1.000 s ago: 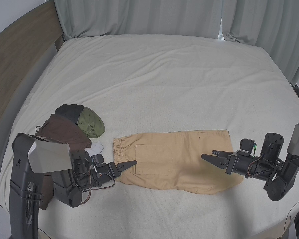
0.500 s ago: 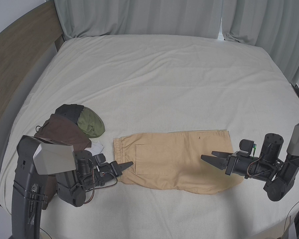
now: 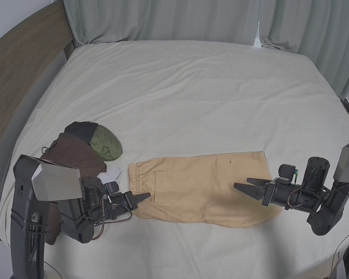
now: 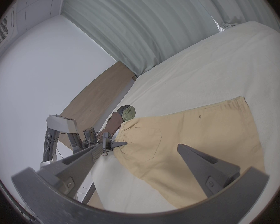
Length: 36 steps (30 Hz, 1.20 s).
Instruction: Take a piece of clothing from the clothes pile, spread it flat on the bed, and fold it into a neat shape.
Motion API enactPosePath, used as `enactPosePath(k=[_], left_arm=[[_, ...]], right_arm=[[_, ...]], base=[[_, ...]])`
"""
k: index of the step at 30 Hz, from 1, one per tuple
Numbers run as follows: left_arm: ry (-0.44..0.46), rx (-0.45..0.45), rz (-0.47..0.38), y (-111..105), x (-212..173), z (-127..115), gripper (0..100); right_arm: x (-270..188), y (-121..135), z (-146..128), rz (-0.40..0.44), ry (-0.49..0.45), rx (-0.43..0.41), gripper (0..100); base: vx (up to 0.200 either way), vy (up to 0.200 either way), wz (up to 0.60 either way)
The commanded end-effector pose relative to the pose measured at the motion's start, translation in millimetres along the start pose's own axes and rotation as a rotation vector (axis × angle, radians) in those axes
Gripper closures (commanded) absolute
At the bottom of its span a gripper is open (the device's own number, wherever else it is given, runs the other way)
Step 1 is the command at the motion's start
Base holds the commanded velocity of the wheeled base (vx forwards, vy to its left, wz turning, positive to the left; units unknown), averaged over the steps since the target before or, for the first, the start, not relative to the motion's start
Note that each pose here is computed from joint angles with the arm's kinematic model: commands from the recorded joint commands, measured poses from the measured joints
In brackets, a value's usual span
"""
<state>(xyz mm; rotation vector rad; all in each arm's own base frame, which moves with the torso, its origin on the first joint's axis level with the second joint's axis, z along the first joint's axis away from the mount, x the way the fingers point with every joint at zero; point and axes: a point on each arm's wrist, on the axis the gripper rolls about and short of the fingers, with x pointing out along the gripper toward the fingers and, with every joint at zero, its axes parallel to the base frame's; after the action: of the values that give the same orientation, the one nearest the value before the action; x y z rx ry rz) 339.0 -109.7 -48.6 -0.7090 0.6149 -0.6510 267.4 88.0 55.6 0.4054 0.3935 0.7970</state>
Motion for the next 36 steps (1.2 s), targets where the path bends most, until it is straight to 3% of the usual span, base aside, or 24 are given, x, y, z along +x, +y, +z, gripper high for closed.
enactPosePath(k=[1,6,19,36], left_arm=[[-0.015,0.080,0.003,-6.3,-12.5,7.3,100],[-0.010,0.131,0.027,-2.3,-20.1,6.0,100],[-0.078,0.161,0.006,-32.6,-51.8,27.9,100],[-0.116,0.136,0.037,-31.1,-94.2,40.1,100]], right_arm=[[2.9,-3.9,-6.2,-0.008,0.022,0.003,0],[6.4,-0.3,-10.2,0.005,0.038,0.008,0],[13.1,7.0,-27.8,0.015,0.103,0.026,0],[18.2,9.8,-36.4,0.016,0.132,-0.004,0]], base=[[0.000,0.000,0.00],[0.000,0.000,0.00],[0.000,0.000,0.00],[0.000,0.000,0.00]])
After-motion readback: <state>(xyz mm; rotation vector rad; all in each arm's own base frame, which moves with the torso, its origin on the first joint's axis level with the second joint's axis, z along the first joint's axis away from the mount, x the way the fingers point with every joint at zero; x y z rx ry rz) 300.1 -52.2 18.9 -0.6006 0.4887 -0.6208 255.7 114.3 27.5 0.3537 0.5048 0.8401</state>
